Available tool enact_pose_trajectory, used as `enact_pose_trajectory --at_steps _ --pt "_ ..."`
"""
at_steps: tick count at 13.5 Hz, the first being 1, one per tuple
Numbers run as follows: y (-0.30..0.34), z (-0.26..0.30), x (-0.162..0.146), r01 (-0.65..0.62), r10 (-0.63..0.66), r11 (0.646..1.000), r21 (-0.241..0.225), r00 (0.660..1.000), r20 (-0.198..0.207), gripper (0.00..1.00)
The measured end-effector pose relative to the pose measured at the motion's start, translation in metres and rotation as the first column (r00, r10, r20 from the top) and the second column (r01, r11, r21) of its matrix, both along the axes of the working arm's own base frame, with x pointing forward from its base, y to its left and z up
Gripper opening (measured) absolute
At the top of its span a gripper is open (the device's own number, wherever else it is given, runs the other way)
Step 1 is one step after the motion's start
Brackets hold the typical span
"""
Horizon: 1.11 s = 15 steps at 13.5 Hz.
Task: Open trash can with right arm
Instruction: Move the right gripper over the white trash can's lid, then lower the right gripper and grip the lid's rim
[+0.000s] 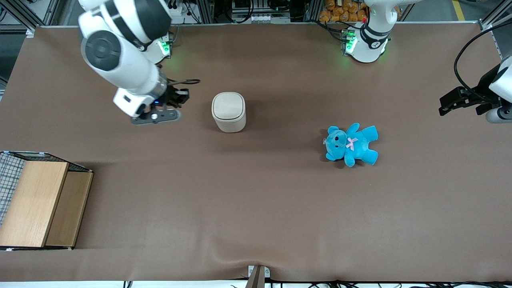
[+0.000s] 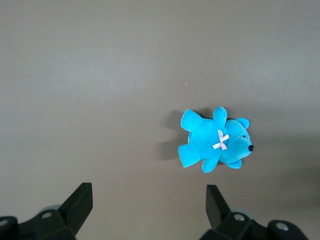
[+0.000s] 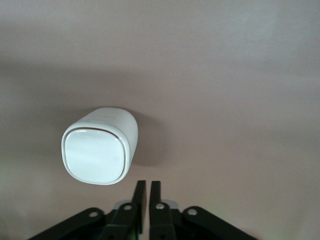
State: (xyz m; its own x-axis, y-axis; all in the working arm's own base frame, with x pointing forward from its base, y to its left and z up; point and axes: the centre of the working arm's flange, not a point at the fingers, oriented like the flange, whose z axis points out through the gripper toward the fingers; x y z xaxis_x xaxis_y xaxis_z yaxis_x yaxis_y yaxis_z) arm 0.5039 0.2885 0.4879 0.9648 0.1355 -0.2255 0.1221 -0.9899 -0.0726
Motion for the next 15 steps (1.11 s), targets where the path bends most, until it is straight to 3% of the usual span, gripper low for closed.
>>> enact_pose_trajectory --at_steps 4,7,11,15 --pt "0.042 -0.016 -0.015 -0.065 0.065 0.998 0.003 0.998 0.013 0.01" --pt "0.059 -0.034 -0.019 -0.074 0.072 0.997 0.022 0.996 0.059 0.01" --pt "0.075 -0.092 -0.042 -0.059 0.057 0.998 0.024 0.994 0.095 0.01" --pt "0.071 -0.140 -0.061 -0.059 0.057 0.998 0.014 0.993 0.101 0.01"
